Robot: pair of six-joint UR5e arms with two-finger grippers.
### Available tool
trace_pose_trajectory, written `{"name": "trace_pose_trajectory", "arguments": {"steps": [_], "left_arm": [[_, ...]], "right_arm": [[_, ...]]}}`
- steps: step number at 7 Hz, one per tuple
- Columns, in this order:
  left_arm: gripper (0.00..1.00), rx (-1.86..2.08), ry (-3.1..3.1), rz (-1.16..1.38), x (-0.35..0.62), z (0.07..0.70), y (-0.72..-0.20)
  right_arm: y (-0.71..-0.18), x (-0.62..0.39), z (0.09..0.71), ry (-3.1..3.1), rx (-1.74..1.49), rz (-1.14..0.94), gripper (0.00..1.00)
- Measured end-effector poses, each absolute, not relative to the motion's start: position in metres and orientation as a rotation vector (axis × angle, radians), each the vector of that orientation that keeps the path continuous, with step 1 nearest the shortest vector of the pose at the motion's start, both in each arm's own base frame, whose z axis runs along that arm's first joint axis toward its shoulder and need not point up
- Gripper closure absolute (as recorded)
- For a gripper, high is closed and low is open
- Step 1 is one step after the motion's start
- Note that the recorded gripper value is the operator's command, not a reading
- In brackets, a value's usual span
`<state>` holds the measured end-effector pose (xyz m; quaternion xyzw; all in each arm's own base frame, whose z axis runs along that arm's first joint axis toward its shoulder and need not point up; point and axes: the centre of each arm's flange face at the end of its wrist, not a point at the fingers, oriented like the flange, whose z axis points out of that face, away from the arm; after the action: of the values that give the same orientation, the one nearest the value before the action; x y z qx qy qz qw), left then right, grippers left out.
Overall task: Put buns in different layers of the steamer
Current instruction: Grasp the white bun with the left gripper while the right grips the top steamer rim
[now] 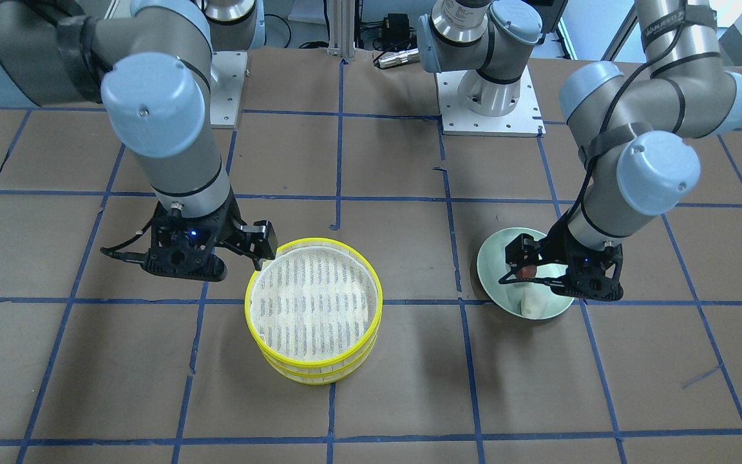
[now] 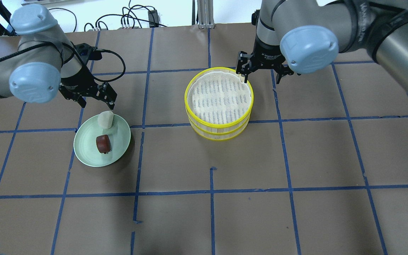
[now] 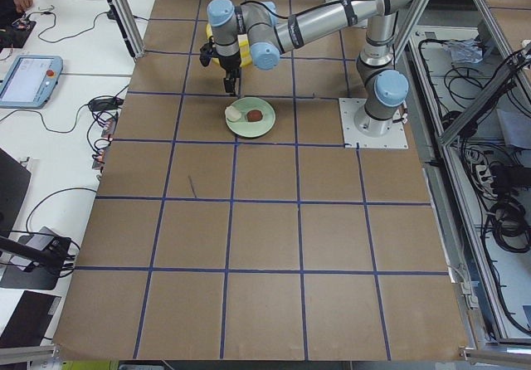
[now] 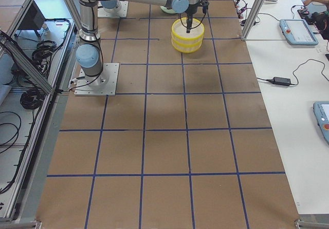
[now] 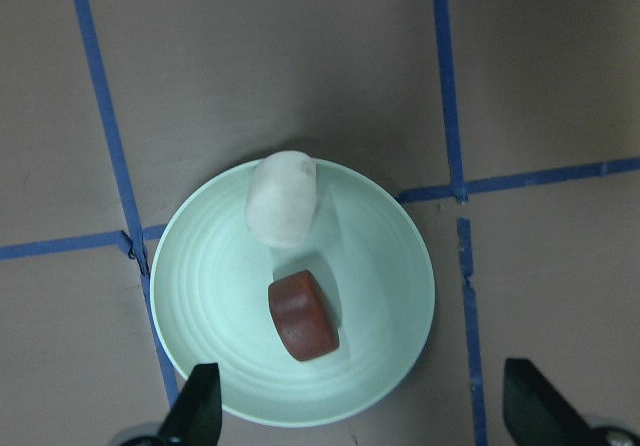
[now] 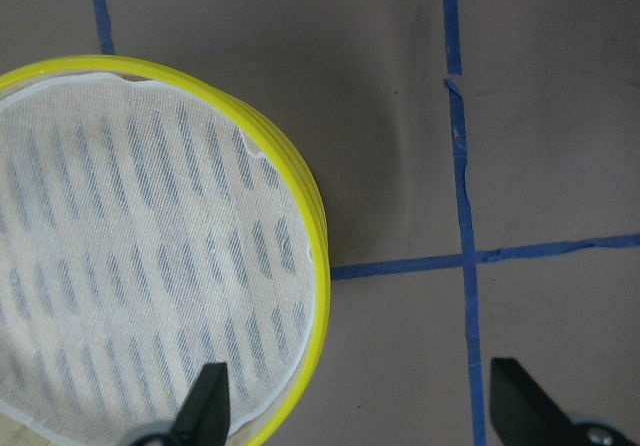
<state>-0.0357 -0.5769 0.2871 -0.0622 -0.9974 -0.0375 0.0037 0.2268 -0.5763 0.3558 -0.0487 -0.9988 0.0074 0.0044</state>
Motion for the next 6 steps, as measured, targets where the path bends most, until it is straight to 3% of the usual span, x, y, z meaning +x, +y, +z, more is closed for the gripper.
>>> {"name": "trace_pose_trajectory", "arguments": {"steps": [1,2,3,4,5,6], "left_arm": [[0.00,-0.193,-3.134,-0.120,-0.032,0.259,-0.589],[0.00,-0.192,-3.152,-0.125,-0.027,0.236,-0.599],[0.12,-0.191,-3.166,-0.129,-0.024,0.221,-0.603],[0.60,-0.192,-3.174,-0.120,-0.023,0.211,-0.605],[0.81,-0.196,-3.180,-0.108,-0.023,0.207,-0.606],[0.89,-0.199,-3.183,-0.103,-0.023,0.206,-0.607]], "right_arm": [[-0.580,0.229,0.324,-3.129,-0.160,0.035,0.08],[-0.582,0.230,0.299,-3.129,-0.163,0.043,0.18],[-0.585,0.231,0.282,-3.130,-0.164,0.041,0.57],[-0.587,0.231,0.273,-3.132,-0.160,0.044,0.83],[-0.587,0.232,0.270,-3.134,-0.156,0.041,0.85],[-0.586,0.232,0.269,-3.135,-0.158,0.036,0.86]]}}
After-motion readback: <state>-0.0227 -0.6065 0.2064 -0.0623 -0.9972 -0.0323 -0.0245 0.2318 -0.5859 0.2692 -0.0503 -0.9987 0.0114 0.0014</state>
